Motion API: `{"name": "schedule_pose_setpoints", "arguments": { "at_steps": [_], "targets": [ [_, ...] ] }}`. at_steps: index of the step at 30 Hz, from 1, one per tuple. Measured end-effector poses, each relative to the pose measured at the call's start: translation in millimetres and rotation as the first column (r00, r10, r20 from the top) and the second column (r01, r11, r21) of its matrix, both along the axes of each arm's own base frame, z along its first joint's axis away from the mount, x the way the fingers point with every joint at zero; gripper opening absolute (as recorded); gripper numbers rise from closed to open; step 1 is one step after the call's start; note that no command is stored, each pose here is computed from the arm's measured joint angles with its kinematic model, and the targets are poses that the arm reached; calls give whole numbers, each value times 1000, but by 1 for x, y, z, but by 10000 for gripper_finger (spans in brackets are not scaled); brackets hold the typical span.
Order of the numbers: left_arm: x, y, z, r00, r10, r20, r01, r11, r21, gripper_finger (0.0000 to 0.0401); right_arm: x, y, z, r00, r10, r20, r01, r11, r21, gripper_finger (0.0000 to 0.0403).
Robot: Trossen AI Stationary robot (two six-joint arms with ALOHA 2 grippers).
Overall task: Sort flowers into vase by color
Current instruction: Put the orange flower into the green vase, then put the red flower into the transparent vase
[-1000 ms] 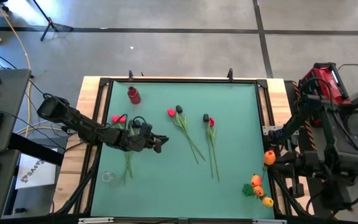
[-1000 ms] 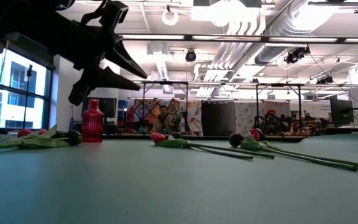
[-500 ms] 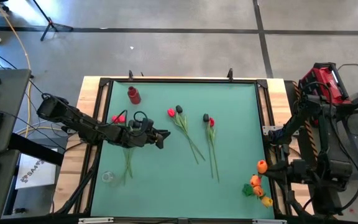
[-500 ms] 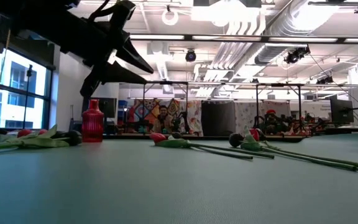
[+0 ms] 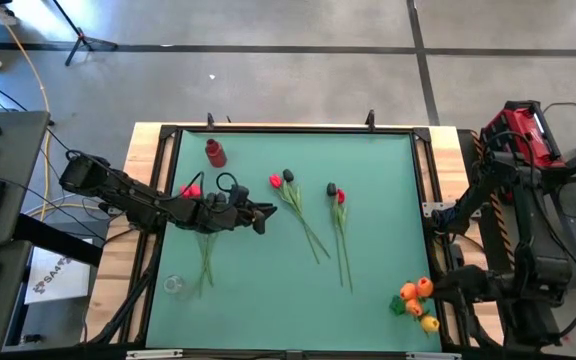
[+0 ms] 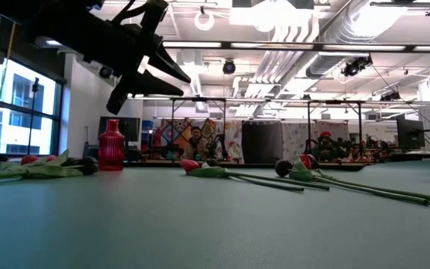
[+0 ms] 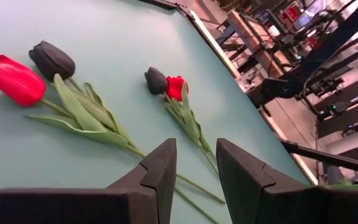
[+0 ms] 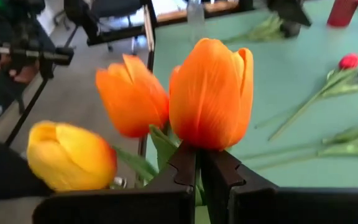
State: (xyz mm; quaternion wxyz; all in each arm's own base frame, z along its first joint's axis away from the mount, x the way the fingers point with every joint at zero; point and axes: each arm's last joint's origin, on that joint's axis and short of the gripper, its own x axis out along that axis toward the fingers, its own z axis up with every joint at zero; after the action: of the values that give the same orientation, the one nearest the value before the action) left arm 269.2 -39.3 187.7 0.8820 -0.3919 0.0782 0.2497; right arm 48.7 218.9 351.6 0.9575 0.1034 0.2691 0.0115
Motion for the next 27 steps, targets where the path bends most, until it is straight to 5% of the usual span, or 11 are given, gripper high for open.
{"name": "schedule_pose_setpoints", "arguments": {
  "at_steps": [9, 16, 21, 27],
  "targets": [
    [0, -1, 0, 1000, -23, 4, 23, 1000, -6, 101, -1, 0, 0, 998, 18, -61, -17, 999, 28, 5],
    [1, -5, 2, 999, -38, 21, 38, 999, -11, 101, -2, -3, 4, 996, 18, -85, -10, 995, 100, 86],
    [1, -5, 2, 999, -38, 27, 38, 999, -12, 101, -6, -12, 14, 979, 77, -191, -32, 973, 227, 142],
    [1, -5, 2, 999, -38, 27, 39, 999, -11, 101, -11, -31, 28, 943, 148, -298, -23, 922, 386, 155]
  ]
}}
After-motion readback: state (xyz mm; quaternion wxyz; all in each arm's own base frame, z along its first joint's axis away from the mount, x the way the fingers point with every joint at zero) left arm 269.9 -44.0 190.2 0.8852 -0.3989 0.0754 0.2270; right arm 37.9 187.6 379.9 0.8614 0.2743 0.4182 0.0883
